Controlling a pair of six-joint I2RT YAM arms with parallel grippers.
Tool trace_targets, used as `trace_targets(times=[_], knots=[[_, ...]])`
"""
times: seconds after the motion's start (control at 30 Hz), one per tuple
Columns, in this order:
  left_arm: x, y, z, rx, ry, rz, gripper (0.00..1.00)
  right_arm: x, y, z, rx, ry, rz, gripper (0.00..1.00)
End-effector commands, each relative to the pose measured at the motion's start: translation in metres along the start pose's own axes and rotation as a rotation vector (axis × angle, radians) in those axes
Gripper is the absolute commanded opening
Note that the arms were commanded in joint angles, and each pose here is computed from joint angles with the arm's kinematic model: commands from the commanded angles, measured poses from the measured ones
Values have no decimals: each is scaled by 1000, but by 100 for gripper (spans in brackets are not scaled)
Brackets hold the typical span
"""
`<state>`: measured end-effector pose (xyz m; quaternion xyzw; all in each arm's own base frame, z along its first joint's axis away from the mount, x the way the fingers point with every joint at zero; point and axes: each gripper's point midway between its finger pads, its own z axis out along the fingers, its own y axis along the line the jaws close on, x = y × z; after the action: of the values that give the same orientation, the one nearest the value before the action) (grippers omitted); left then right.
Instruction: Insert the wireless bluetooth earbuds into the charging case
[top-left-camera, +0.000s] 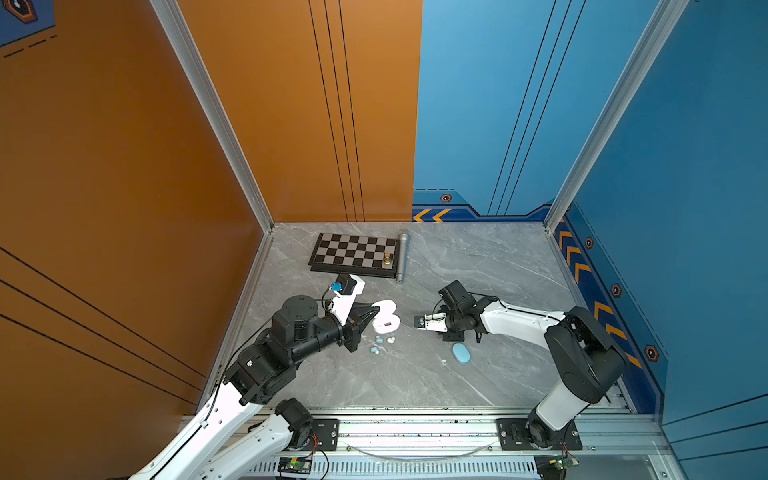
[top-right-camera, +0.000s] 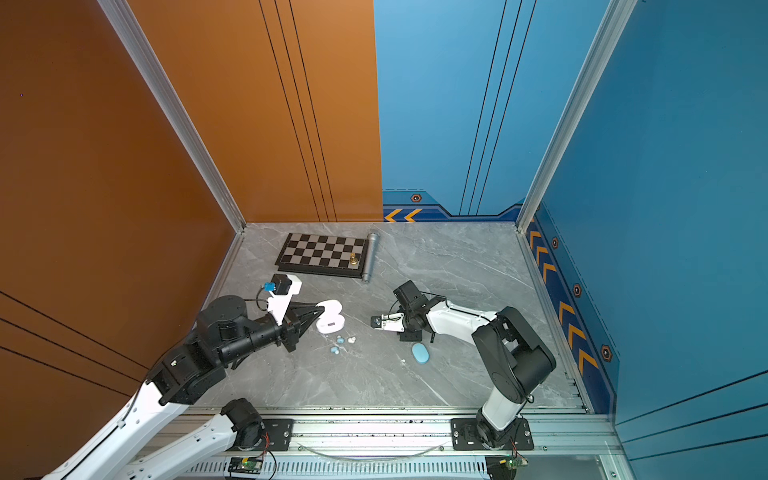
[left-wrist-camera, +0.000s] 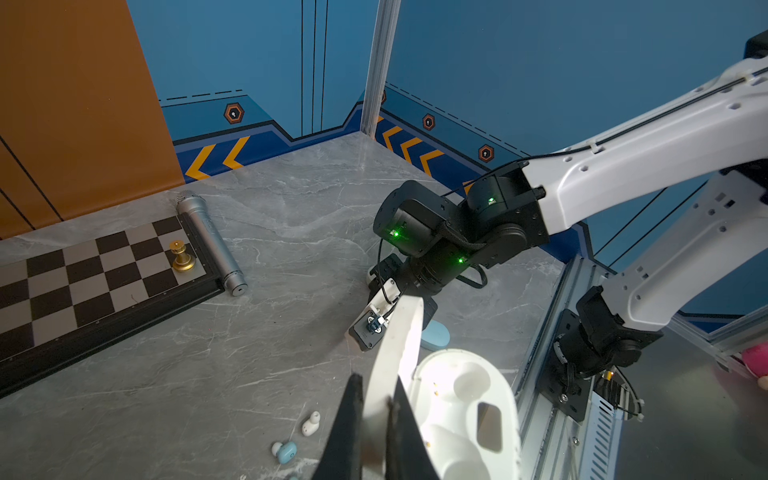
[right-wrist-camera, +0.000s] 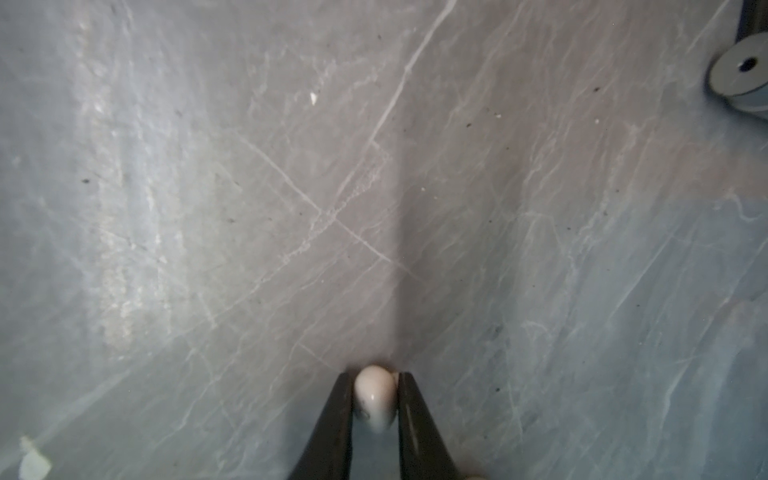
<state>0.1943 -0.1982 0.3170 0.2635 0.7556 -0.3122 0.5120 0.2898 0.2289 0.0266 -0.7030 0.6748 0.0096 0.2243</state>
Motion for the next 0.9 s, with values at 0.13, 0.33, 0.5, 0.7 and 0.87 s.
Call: trace_targets(times=[0.13, 0.33, 0.5, 0.7, 0.87], knots=[[-3, 7, 1, -30, -26, 19, 0, -21, -8, -33, 31, -105, 146, 19], [-2, 13, 13, -51, -55, 24, 0, -44, -15, -73, -2, -213, 405, 18], [-7, 17, 33, -57, -117, 56, 0, -55, -28, -104, -41, -263, 717, 17], [-8, 23, 62, -95, -142, 110, 0, -62, -39, -138, -128, -345, 1021, 18], [-6, 20, 83, -88, -140, 139, 0, -67, -52, -174, -196, -462, 1201, 18]])
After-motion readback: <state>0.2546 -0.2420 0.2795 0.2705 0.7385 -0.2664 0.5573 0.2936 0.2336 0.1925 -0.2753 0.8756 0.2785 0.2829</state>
